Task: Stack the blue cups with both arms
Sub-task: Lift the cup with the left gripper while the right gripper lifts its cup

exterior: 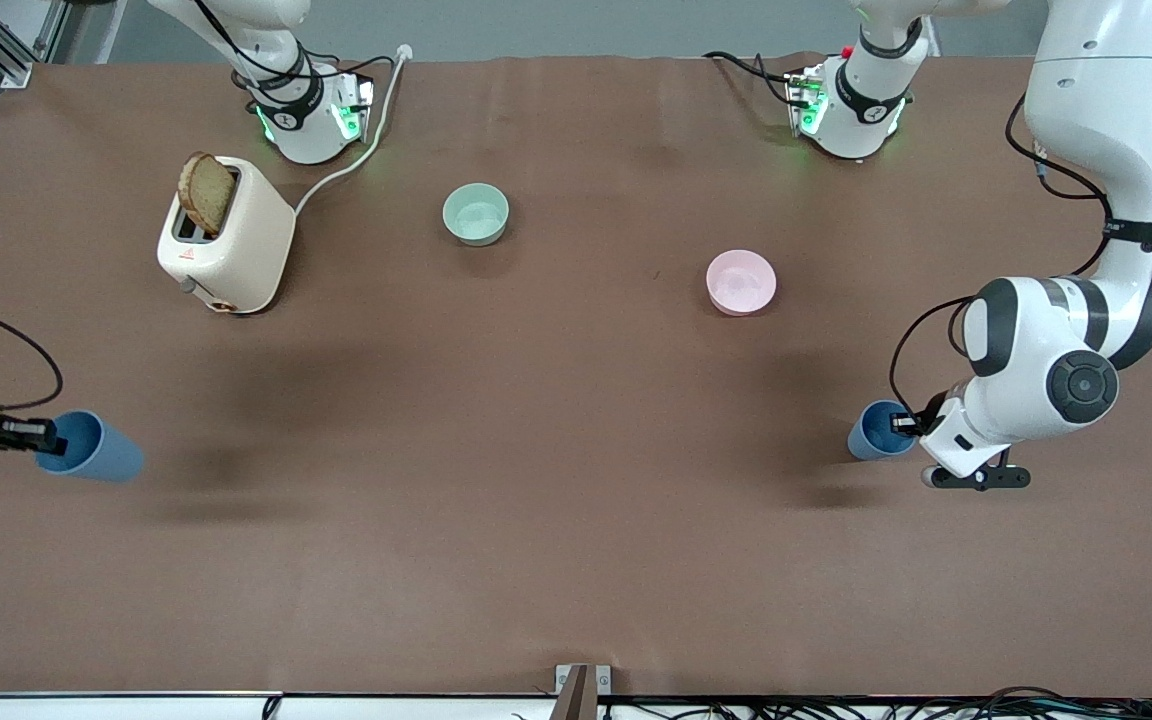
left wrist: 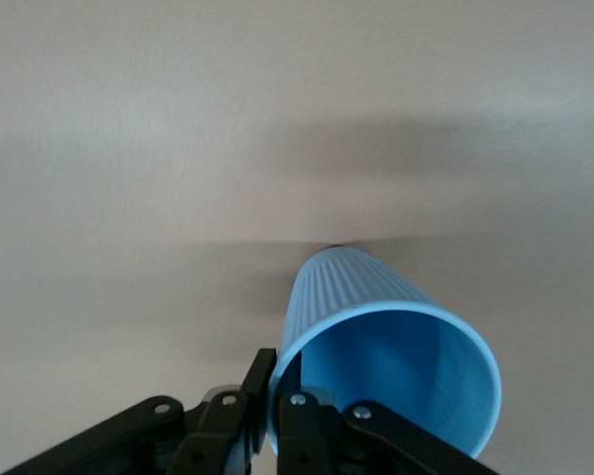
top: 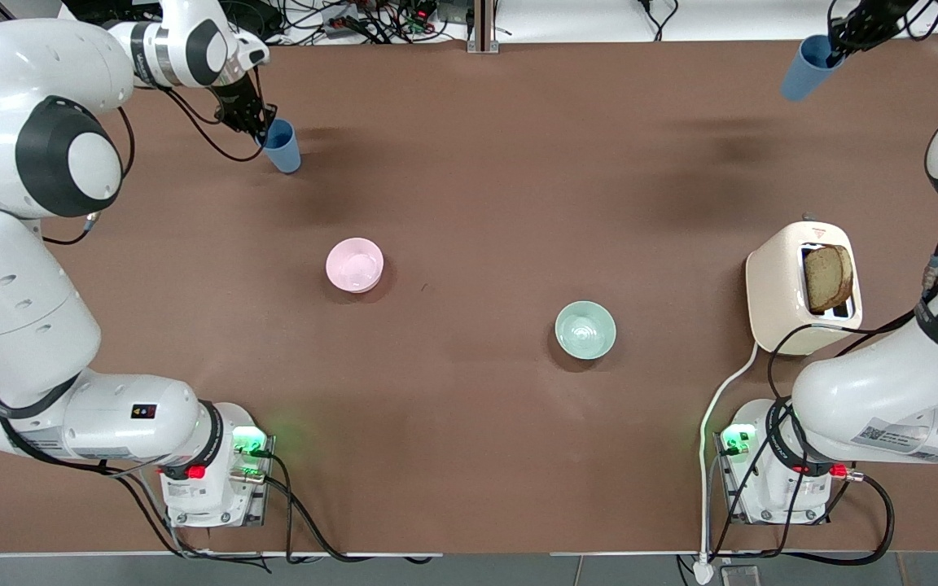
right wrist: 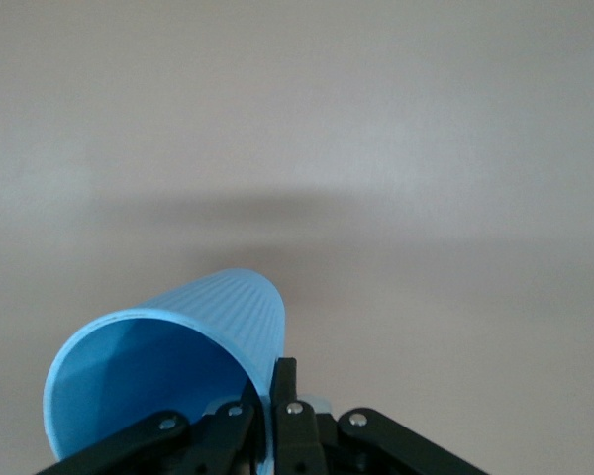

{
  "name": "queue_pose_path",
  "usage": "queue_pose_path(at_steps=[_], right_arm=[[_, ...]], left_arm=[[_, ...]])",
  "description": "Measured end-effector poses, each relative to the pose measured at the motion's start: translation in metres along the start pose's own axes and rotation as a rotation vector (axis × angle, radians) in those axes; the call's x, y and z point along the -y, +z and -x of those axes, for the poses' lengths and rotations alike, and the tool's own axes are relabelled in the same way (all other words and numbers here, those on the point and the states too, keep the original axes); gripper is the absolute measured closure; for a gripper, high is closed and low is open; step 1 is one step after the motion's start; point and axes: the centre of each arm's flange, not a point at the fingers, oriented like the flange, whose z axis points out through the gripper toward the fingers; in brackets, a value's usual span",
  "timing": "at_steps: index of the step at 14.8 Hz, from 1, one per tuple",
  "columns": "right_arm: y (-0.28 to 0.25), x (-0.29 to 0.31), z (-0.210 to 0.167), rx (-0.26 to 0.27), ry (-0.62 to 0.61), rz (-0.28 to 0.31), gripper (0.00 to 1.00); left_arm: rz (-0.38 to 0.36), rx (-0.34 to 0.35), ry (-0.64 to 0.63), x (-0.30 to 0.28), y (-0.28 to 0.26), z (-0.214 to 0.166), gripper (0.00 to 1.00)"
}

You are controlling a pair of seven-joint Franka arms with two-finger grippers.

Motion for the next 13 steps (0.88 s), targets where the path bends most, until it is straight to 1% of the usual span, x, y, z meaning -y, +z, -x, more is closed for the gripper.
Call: queue_pose_path(at_steps=[2,4,5,7,10,13], right_arm=[[-0.045,0.026,0.022,0.039,0.018,0.032,0.96],[-0.086,0.047,0.047,0.069,0.048,0.050,0.96],[-0.104,0.055,0.060,0.079,0.059,0.051,0.96],[-0.138,0.071,0.083,0.070,0.059,0.051,0.96],[-0.165,0.083,0.118,0.049,0.056,0.049,0.96],[-0.168,0.092,0.138,0.053,0.042,0.047,0.96]], left_arm=[[0.014,-0.027,0.064,-0.036,-0.028,-0.001,0.94],[0.044,-0.042,0.162,-0.100,-0.062,0.002,0.94],[0.059,-0.054,0.215,-0.135,-0.077,0.006,0.94],[0.075,-0.069,0.314,-0.203,-0.091,0.018,0.94],[0.074,-0.051,0.456,-0.297,-0.068,0.041,0.94],[0.035,-0.040,0.583,-0.370,-0.036,0.064,0.94]])
